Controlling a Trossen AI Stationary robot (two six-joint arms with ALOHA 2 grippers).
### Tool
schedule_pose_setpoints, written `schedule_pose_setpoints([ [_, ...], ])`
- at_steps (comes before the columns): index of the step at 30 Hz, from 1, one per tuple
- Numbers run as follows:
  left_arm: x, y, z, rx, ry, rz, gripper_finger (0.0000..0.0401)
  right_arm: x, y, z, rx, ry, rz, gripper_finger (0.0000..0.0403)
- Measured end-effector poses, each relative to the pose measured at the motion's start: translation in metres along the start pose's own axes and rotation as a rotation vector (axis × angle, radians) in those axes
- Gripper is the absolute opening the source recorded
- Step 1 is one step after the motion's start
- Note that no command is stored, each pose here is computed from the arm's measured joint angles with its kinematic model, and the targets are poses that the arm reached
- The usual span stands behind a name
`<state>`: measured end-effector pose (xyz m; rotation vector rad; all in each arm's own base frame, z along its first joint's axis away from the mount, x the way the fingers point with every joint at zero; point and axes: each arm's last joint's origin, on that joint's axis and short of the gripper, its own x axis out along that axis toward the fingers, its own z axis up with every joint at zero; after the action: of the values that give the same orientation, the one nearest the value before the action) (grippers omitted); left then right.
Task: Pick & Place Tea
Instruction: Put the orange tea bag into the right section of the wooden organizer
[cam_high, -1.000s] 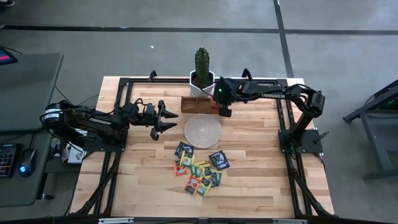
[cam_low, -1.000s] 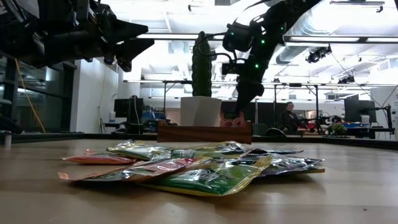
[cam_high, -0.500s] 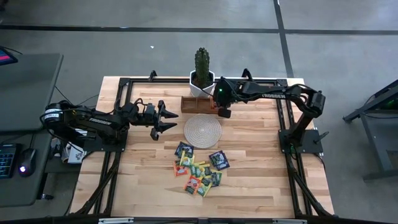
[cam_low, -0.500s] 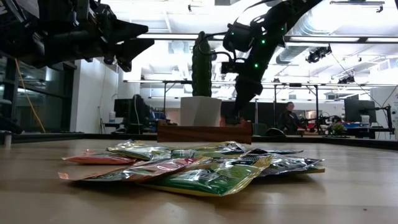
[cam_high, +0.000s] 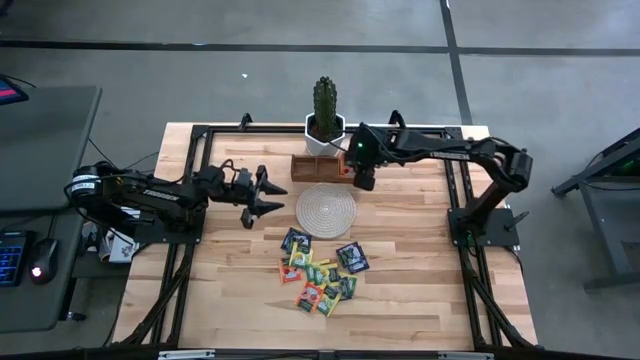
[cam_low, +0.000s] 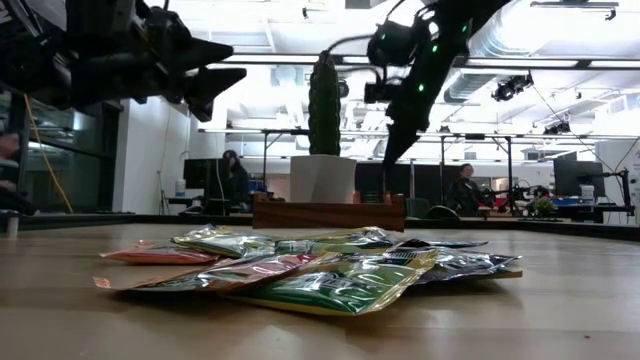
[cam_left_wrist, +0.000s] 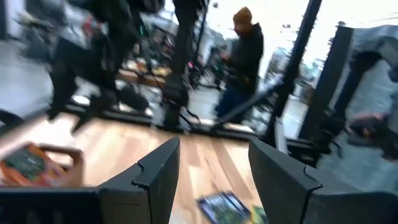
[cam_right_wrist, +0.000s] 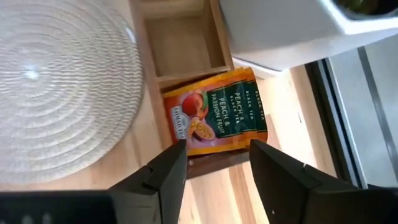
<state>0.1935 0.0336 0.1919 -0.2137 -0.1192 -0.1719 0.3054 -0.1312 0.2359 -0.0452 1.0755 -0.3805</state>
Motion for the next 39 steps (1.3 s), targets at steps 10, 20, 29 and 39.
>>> schedule_pose_setpoints([
  [10, 0.006, -0.024, -0.024, -0.068, 0.187, -0.046, 0.0188, -0.063, 0.026, 0.005, 0.036, -0.171, 0.102, 0.0158],
  [20, 0.010, -0.071, -0.040, -0.089, 0.247, 0.010, 0.0188, -0.086, 0.083, 0.004, -0.078, -0.217, 0.252, 0.0154],
  [29, 0.017, -0.115, -0.038, -0.090, 0.287, 0.108, 0.0188, -0.102, 0.136, 0.000, -0.135, -0.256, 0.362, 0.0153],
  [39, 0.019, -0.160, -0.040, -0.137, 0.341, 0.238, 0.0188, -0.091, 0.203, 0.001, -0.190, -0.318, 0.496, 0.0153],
])
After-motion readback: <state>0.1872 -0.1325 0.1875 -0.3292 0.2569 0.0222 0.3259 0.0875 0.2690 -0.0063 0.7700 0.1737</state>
